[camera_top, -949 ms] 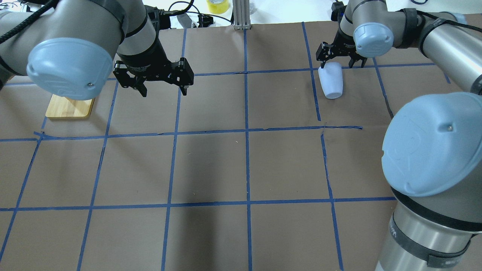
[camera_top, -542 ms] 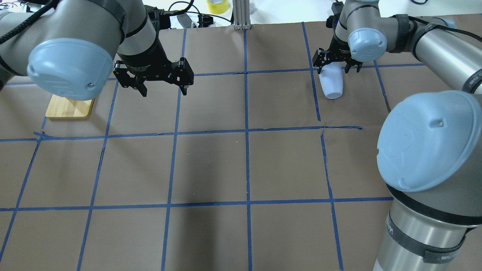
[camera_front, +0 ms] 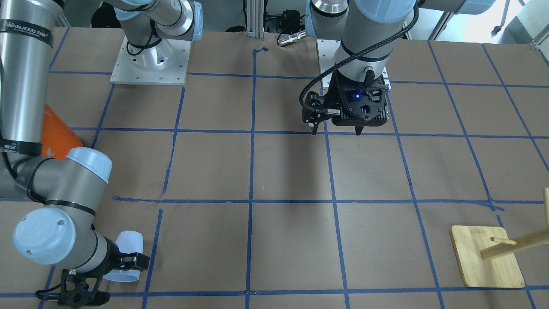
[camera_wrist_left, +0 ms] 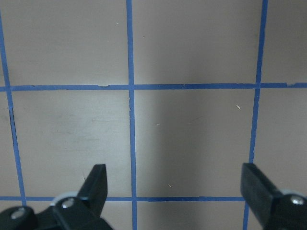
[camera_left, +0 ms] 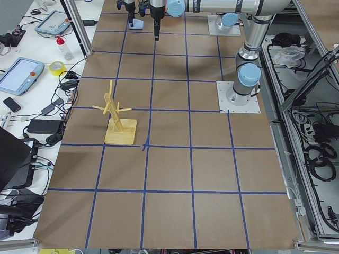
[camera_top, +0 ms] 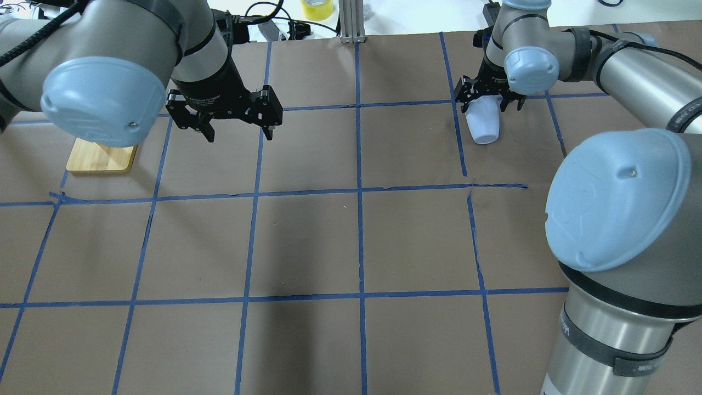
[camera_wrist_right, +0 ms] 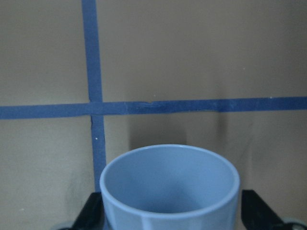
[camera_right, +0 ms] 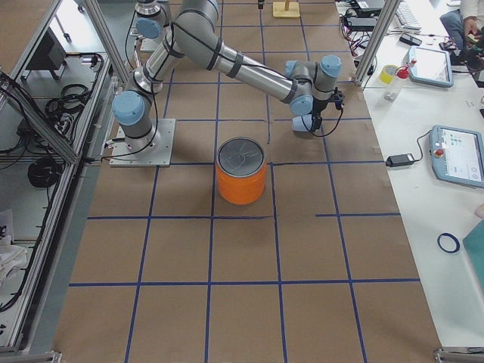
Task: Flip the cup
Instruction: 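Lift the cup with the right gripper and carry it toward the left gripper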
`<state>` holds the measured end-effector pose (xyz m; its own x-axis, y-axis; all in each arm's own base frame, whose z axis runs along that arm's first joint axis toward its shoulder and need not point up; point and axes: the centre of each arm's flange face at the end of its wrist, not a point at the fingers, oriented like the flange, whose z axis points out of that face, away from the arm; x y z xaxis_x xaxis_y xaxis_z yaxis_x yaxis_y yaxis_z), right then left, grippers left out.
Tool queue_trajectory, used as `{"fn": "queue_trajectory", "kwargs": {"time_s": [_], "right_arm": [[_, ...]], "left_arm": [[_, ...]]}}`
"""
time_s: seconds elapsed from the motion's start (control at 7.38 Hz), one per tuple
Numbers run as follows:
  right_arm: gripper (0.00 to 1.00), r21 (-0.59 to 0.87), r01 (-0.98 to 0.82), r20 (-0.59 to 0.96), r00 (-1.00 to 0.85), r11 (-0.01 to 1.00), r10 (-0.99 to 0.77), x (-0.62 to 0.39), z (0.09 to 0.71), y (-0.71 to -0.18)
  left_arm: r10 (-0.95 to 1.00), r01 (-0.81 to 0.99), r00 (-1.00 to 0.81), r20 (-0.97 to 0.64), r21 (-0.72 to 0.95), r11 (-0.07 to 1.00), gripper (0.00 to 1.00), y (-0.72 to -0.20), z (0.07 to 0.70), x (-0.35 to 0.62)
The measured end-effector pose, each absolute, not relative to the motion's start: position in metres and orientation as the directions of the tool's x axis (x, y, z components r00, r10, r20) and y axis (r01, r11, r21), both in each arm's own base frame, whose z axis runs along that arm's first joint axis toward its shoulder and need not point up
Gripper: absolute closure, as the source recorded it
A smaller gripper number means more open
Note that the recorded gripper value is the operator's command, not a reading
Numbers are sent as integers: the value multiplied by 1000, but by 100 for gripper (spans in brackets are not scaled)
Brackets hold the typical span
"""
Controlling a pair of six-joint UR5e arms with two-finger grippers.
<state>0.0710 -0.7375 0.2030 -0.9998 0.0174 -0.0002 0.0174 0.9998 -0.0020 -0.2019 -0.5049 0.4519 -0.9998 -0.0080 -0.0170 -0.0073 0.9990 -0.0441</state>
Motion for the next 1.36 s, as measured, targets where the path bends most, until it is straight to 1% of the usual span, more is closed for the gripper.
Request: {"fn": "queue_trajectory", "kwargs": {"time_s": [0.41, 0.54, 0.68, 0.95, 1.22, 1.36], "right_arm": [[21, 6, 16, 1, -1000, 1000, 16, 71, 199, -737], [35, 12, 16, 2, -1000, 1000, 16, 71, 195, -737], [56, 16, 16, 2, -1000, 1000, 16, 71, 193, -737], [88, 20, 18, 1, -1000, 1000, 18, 71, 194, -737], [100, 6, 16, 10, -1000, 1000, 16, 71, 208, -736], [100, -9, 3, 12, -1000, 1000, 3, 71, 223, -733]], "left_arm": [[-7, -6, -1000, -19, -36, 999, 0, -501, 447, -202], [-7, -6, -1000, -19, -36, 999, 0, -501, 447, -202], [-7, -7, -1000, -19, -36, 999, 0, -501, 447, -201], [-8, -7, -1000, -19, -36, 999, 0, -501, 447, -201], [-8, -7, -1000, -19, -35, 999, 0, -500, 447, -202], [-8, -7, -1000, -19, -35, 999, 0, -500, 447, -202]]}}
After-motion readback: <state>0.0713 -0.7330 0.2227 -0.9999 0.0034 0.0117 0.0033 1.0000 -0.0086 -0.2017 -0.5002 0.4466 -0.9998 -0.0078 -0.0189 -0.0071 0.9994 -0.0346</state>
